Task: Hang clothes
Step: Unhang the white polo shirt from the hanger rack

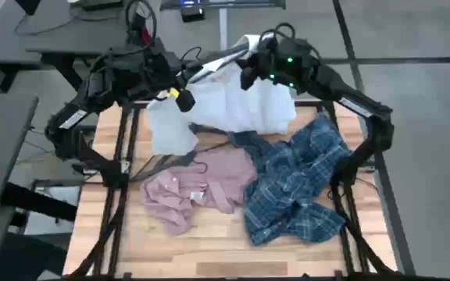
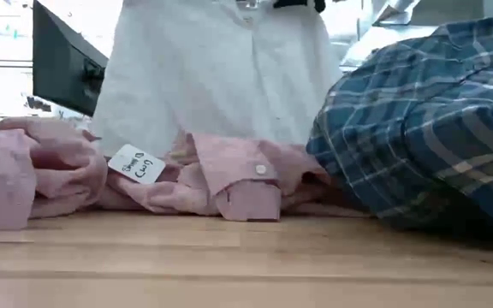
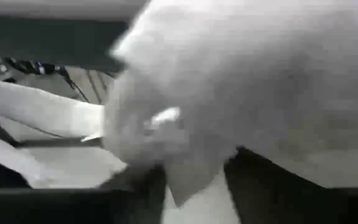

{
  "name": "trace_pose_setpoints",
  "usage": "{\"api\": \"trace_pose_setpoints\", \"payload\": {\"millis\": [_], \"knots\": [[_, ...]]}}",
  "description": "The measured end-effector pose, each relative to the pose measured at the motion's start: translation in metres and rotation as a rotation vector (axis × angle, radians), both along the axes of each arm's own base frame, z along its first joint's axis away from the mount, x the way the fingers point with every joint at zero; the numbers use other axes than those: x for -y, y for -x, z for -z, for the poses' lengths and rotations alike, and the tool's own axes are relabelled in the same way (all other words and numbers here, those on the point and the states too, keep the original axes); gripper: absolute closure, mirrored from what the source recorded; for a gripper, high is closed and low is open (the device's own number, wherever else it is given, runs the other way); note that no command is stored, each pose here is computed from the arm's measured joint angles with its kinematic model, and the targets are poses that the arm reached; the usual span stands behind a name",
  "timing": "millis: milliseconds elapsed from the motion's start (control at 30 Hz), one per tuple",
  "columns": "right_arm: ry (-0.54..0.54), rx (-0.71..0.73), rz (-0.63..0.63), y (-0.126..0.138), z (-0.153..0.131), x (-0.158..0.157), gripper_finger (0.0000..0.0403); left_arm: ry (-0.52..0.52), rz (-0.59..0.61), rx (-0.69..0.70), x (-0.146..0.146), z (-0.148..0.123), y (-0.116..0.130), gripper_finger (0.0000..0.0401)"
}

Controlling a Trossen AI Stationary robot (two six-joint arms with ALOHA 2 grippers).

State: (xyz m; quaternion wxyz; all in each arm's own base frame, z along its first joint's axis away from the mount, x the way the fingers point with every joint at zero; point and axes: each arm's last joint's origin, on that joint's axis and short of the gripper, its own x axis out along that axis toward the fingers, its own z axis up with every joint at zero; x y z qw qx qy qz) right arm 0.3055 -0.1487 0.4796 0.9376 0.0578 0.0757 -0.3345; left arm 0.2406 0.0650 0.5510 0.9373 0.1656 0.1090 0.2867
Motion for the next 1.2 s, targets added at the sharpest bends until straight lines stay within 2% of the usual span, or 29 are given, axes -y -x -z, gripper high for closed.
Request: {"api": "trace_pose_setpoints", "payload": {"millis": [133, 333, 433, 500, 633, 767, 967, 1067, 1200], "knots": [[0.03, -0.007, 0.046, 0.019, -0.011, -0.002, 0.0399, 0.001, -0.019, -0.068, 0.0, 0.005, 0.002, 0.0375], [0.033, -0.022, 0.166, 0.074, -0.031, -0.003, 0.0402, -0.004, -0.015, -0.219, 0.002, 0.016, 0.008, 0.0375], [0.028, -0.025, 0.199, 0.095, -0.037, -0.006, 0.0403, -0.012, -0.001, -0.251, 0.004, 0.018, 0.01, 0.0375], [0.015, -0.026, 0.212, 0.106, -0.04, -0.008, 0.0403, -0.012, 0.025, -0.234, 0.006, 0.016, 0.012, 0.0375], [-0.03, -0.079, 0.209, 0.113, -0.035, -0.014, 0.0403, -0.041, 0.1, -0.042, 0.014, -0.005, 0.021, 0.0375], [-0.066, -0.116, 0.101, 0.095, -0.027, -0.021, 0.0403, -0.078, 0.175, 0.172, 0.02, -0.028, 0.029, 0.0375], [-0.026, -0.104, -0.197, 0.066, -0.027, -0.052, 0.0403, -0.126, 0.278, 0.432, 0.024, -0.052, 0.032, 0.0375], [-0.004, -0.045, -0.309, 0.078, -0.044, -0.073, 0.0403, -0.159, 0.279, 0.523, 0.025, -0.06, 0.034, 0.0375], [0.079, 0.096, -0.428, 0.12, -0.083, -0.102, 0.0403, -0.15, 0.266, 0.495, 0.025, -0.058, 0.039, 0.0375]]}}
